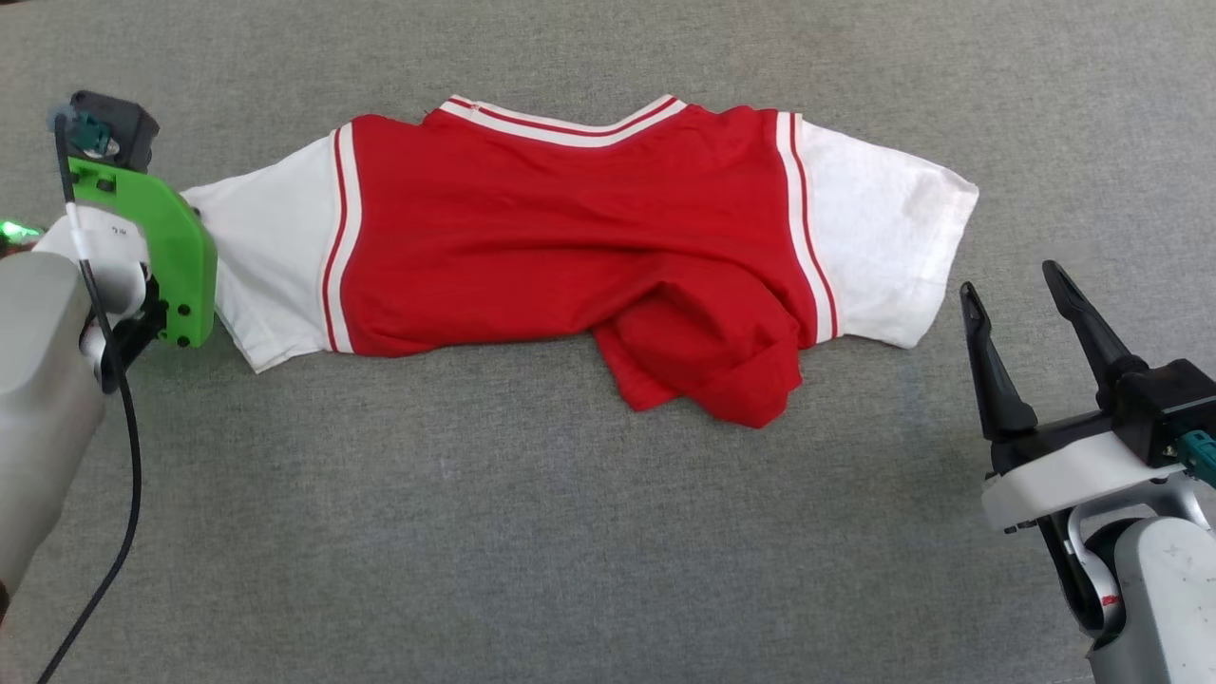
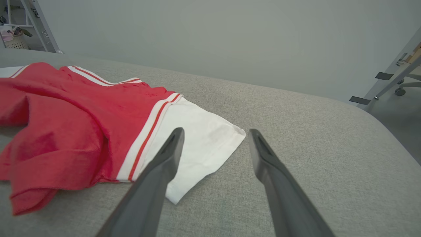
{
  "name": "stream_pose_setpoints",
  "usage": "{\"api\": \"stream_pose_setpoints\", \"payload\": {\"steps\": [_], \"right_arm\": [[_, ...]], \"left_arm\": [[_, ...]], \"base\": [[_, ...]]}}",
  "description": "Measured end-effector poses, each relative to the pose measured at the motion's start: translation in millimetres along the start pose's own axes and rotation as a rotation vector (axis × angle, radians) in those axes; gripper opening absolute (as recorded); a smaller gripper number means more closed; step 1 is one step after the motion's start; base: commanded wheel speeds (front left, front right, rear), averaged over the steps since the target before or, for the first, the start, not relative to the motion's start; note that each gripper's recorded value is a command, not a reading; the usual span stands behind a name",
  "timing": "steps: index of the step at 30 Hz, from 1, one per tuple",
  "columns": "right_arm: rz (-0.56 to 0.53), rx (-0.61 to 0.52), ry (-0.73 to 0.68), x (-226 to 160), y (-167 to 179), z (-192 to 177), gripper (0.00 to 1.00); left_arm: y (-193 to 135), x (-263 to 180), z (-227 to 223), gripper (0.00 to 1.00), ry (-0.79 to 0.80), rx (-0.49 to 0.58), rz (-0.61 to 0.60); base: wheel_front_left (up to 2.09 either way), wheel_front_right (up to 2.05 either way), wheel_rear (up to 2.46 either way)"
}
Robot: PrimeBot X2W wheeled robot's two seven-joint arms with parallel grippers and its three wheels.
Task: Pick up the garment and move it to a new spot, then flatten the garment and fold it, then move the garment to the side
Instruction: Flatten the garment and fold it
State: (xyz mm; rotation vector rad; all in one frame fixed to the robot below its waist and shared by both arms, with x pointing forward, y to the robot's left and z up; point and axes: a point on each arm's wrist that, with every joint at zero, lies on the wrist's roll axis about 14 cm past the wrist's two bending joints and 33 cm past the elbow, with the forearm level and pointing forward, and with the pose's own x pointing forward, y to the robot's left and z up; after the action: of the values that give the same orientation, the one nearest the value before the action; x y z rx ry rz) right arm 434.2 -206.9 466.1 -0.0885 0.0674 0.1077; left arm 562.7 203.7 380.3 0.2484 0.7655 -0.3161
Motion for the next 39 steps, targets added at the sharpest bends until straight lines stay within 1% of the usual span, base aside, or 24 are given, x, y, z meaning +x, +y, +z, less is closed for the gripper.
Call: {"api": "stream_pose_setpoints", "payload": {"steps": [2, 4, 5, 6, 7, 10, 13, 17, 20, 22, 24, 27, 30, 32, 37, 39], "right_arm": [[-0.007, -0.003, -0.003, -0.9, -2.6, 1.3, 1.00], [-0.015, -0.005, -0.008, -1.1, -5.4, 3.2, 1.00], [-0.021, -0.005, -0.011, -1.1, -7.5, 4.3, 1.00], [-0.024, -0.004, -0.014, -1.0, -8.7, 5.8, 1.00], [-0.027, -0.005, -0.022, -0.8, -10.0, 8.4, 1.00], [-0.037, -0.013, -0.045, 1.1, -16.3, 18.3, 1.00], [-0.051, -0.026, -0.079, 5.1, -28.9, 33.8, 1.00], [-0.055, -0.053, -0.128, 13.2, -39.6, 60.4, 1.00], [-0.050, -0.074, -0.156, 23.2, -47.1, 83.4, 1.00], [-0.025, -0.091, -0.143, 32.7, -48.0, 93.8, 1.00], [0.000, -0.102, -0.084, 42.3, -48.4, 93.6, 1.00], [0.056, -0.087, 0.046, 55.2, -44.2, 81.9, 1.00], [0.100, -0.097, 0.174, 67.3, -44.6, 71.7, 1.00], [0.123, -0.092, 0.253, 72.8, -45.1, 63.6, 1.00], [0.182, -0.047, 0.554, 72.1, -41.9, 18.0, 1.00], [0.193, -0.060, 0.656, 70.8, -42.1, 2.2, 1.00]], "left_arm": [[0.0, 2.9, -10.8, 0.00, 0.004, -0.018, 0.008], [-0.1, 3.5, -10.3, 0.00, -0.022, -0.039, 0.014], [-0.4, 3.2, -9.9, 0.03, -0.035, -0.049, 0.017], [-1.0, 2.5, -9.1, 0.73, -0.049, -0.051, 0.018], [-1.3, 0.7, -6.0, 1.00, -0.078, -0.051, 0.021], [-2.5, -8.1, 11.9, 1.00, -0.202, -0.064, 0.027], [6.4, -26.1, 39.5, 1.00, -0.377, -0.093, 0.069], [14.7, -50.8, 59.6, 1.00, -0.502, -0.099, 0.115], [16.8, -73.8, 79.5, 1.00, -0.599, -0.118, 0.146], [22.1, -98.8, 100.2, 1.00, -0.703, -0.121, 0.184], [25.9, -119.9, 106.0, 1.00, -0.771, -0.119, 0.224], [21.8, -141.9, 93.0, 1.00, -0.823, -0.126, 0.264], [9.5, -157.3, 76.8, 1.00, -0.852, -0.108, 0.287], [2.9, -165.1, 72.3, 1.00, -0.878, -0.121, 0.294], [-8.7, -174.8, 58.0, 1.00, -0.906, -0.134, 0.321], [-8.8, -176.5, 51.8, 1.00, -0.908, -0.154, 0.338]], "base": [[0.00, 0.00, 0.00], [0.00, 0.00, 0.00], [0.00, 0.00, 0.00], [0.00, 0.00, 0.00], [0.00, 0.00, 0.00], [0.00, 0.00, 0.00], [0.00, 0.00, 0.00], [0.00, 0.00, 0.00], [0.00, 0.00, 0.00], [0.00, 0.00, 0.00], [0.00, 0.00, 0.00], [0.00, 0.00, 0.00], [0.00, 0.00, 0.00], [0.00, 0.00, 0.00], [0.00, 0.00, 0.00], [0.00, 0.00, 0.00]]}}
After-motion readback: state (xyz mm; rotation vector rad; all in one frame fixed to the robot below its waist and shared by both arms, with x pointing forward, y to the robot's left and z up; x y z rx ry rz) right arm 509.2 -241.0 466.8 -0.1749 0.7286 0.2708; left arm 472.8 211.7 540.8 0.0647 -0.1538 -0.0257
